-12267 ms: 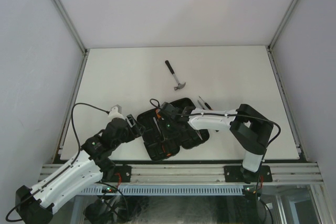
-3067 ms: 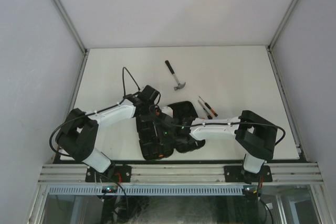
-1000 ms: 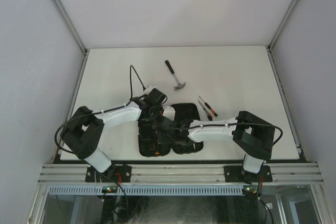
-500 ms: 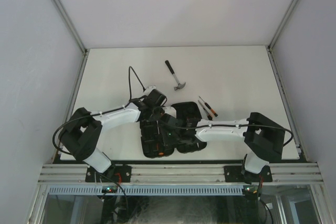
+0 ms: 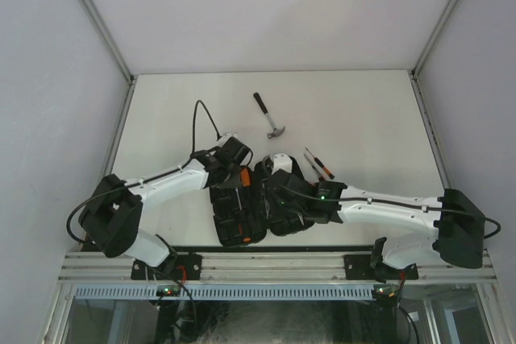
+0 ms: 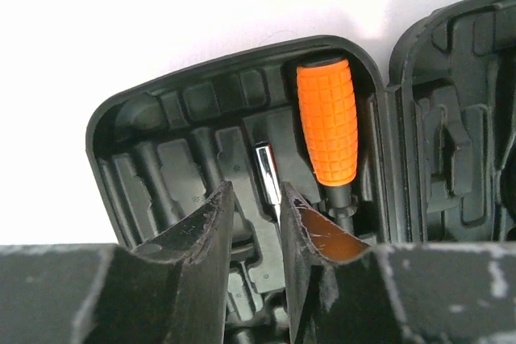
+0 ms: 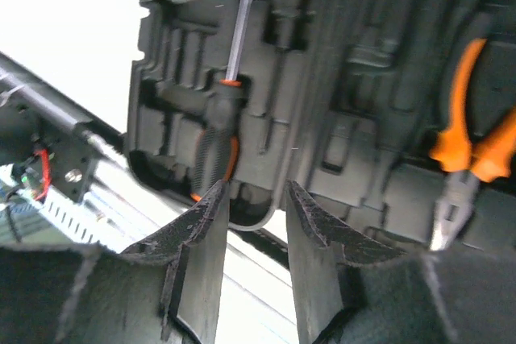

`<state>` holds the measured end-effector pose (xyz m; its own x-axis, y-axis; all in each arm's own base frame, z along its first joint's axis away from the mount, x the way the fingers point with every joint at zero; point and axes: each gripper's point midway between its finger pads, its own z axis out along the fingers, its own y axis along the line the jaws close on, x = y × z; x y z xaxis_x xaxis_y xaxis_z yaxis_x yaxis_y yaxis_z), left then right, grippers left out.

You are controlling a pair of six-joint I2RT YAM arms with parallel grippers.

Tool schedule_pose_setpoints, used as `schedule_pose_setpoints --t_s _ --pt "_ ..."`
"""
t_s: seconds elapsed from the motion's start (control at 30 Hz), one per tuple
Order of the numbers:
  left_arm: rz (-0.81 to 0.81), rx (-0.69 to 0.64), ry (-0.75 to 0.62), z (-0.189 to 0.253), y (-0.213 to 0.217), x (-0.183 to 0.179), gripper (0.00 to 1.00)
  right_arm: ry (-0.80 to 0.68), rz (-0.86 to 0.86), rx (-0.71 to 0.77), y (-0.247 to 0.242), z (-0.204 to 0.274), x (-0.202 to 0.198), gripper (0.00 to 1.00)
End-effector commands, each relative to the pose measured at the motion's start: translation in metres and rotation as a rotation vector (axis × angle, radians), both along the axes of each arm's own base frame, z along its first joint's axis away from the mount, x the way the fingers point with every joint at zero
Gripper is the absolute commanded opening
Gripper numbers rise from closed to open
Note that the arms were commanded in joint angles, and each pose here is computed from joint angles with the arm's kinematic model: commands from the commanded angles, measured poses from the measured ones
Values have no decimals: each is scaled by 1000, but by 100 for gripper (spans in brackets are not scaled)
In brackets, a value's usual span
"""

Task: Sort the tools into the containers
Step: Place the screwdriver in the storage box.

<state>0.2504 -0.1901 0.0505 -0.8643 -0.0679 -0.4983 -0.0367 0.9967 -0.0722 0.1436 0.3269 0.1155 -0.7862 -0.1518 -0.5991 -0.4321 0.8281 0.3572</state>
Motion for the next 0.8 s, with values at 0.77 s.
schedule_pose_setpoints --t_s 0.77 --pt "-18 -17 -225 92 53 -27 38 170 -24 -18 -6 -69 5 33"
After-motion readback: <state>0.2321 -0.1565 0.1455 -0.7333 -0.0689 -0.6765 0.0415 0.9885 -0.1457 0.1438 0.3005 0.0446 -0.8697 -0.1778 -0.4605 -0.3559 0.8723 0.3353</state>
